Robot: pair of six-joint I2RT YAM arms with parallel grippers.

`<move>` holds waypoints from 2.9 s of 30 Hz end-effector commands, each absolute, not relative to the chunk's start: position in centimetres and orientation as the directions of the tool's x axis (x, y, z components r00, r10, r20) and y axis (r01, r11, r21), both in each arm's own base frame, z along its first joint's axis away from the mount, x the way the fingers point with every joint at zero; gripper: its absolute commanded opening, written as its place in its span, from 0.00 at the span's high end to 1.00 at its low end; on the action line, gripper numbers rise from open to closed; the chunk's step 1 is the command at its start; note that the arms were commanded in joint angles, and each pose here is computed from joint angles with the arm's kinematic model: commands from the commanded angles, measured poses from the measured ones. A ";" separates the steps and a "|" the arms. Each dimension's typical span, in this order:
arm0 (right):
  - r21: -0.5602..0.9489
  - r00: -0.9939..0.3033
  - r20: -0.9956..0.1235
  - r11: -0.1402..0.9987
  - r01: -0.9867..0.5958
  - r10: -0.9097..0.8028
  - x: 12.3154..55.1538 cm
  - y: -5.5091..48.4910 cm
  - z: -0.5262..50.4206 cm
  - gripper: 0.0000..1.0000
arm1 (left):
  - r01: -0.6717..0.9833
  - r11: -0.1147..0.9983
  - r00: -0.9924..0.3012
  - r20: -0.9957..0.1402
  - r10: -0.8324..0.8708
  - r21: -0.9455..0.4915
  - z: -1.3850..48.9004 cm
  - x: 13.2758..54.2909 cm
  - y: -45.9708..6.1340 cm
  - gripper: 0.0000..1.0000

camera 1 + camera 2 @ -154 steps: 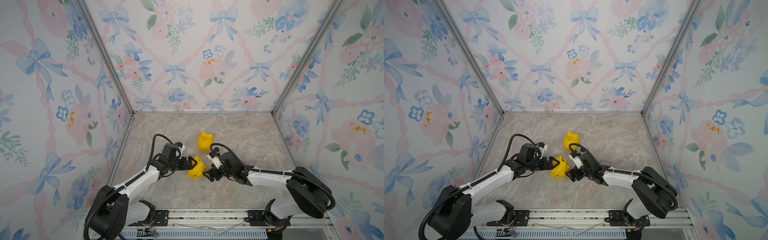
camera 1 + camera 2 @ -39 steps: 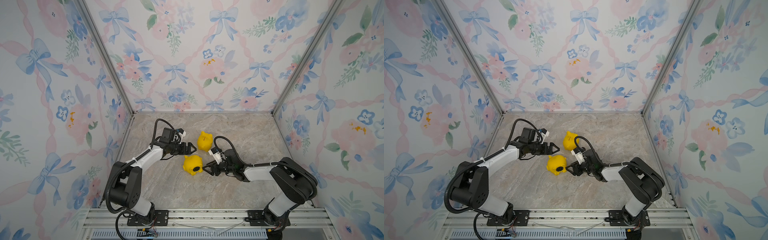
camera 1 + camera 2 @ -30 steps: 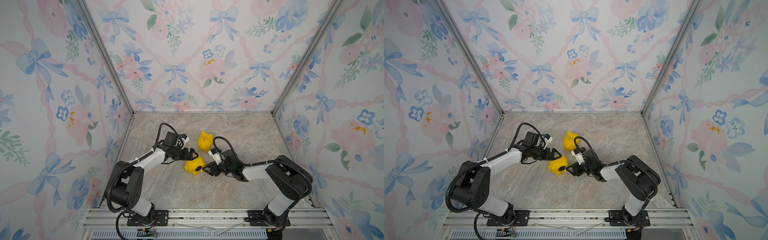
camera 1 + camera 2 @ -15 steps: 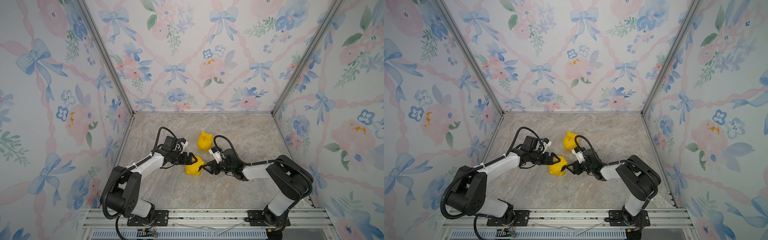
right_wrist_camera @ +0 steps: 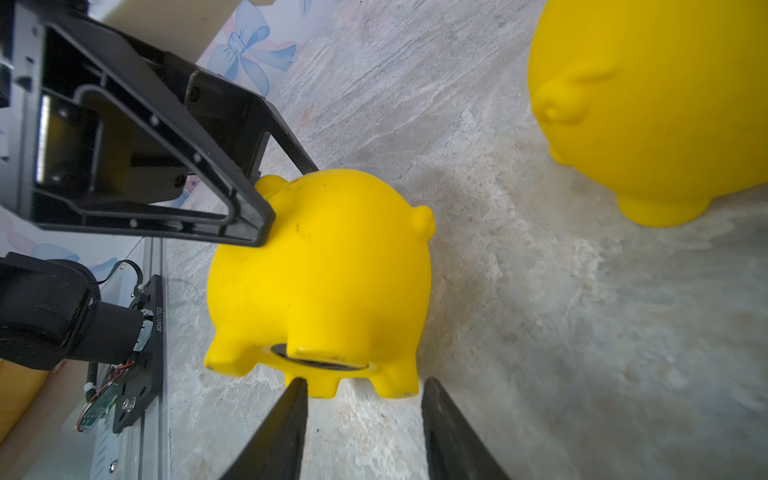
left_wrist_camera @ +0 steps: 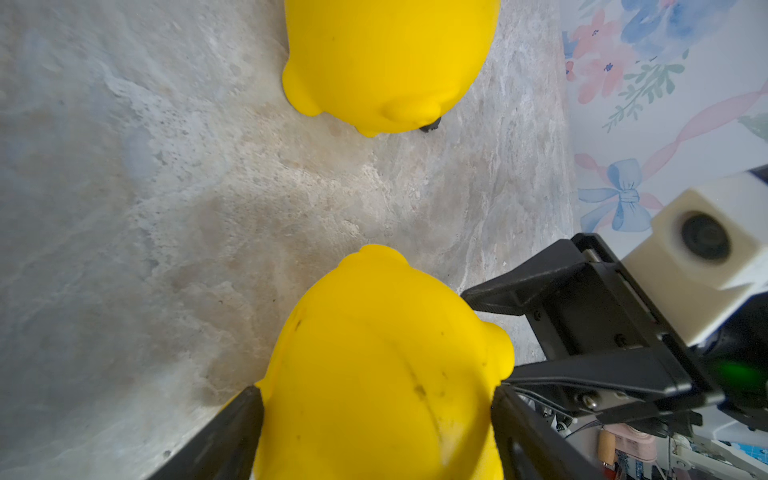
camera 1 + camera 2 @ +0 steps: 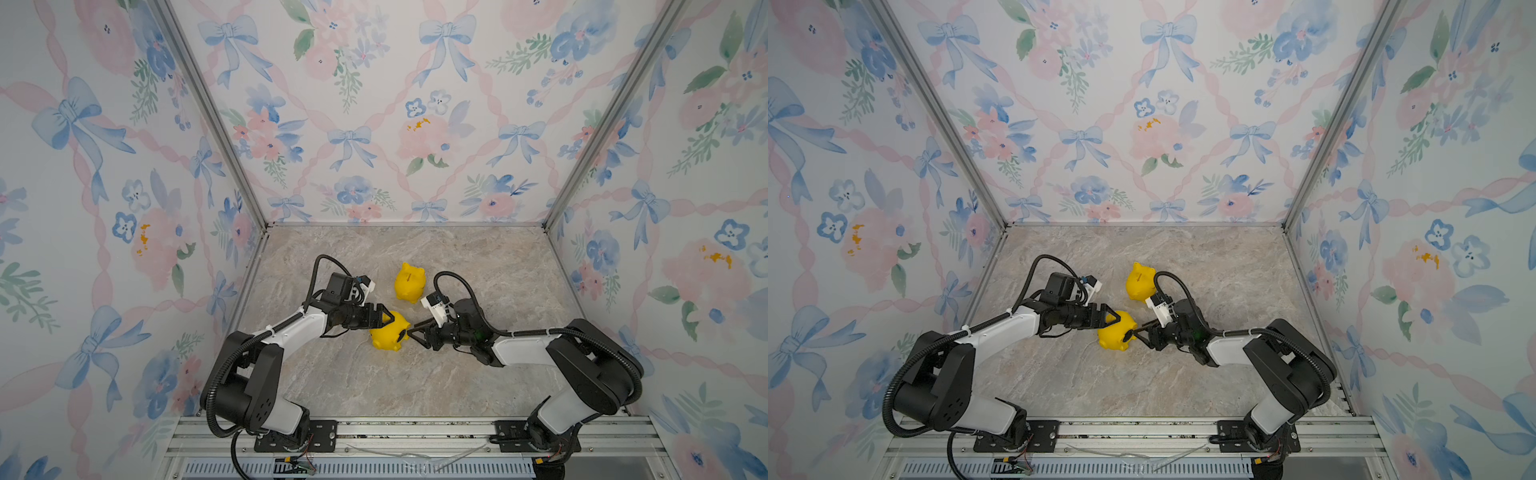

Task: Open piggy banks
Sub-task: Adjust the piggy bank at the center of the board.

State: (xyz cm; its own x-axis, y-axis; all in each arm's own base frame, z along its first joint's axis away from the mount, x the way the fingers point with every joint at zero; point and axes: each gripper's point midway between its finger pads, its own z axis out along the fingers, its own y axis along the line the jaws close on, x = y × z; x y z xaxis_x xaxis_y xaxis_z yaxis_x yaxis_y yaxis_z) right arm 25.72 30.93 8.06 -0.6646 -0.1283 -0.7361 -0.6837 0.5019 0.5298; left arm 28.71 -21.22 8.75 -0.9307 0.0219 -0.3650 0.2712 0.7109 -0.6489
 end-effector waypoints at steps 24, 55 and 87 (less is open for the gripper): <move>0.564 -0.651 -0.755 0.428 -0.706 -0.077 24.9 35.6 8.1 0.65 | 0.124 0.740 -0.977 -0.210 -0.023 -0.661 5.0 25.7 -19.3 0.14; 0.503 -0.593 -0.800 0.432 -0.749 -0.096 23.6 36.3 10.3 0.63 | 0.157 0.685 -0.950 -0.298 -0.092 -0.712 9.8 26.7 -19.2 0.02; 0.461 -0.542 -0.807 0.324 -0.826 -0.234 18.5 36.8 8.7 0.49 | -0.036 0.673 -0.949 -0.185 -0.254 -0.739 9.6 20.4 -17.1 0.02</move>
State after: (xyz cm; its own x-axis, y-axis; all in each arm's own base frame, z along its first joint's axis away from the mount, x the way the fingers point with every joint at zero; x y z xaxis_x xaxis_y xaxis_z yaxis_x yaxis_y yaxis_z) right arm 20.14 36.37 9.45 -0.5568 -0.1848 -0.8098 -0.8029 0.3695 0.4678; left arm 20.73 -16.24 9.38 -0.9454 -0.2521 -0.2067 -0.0390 0.7168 -0.6961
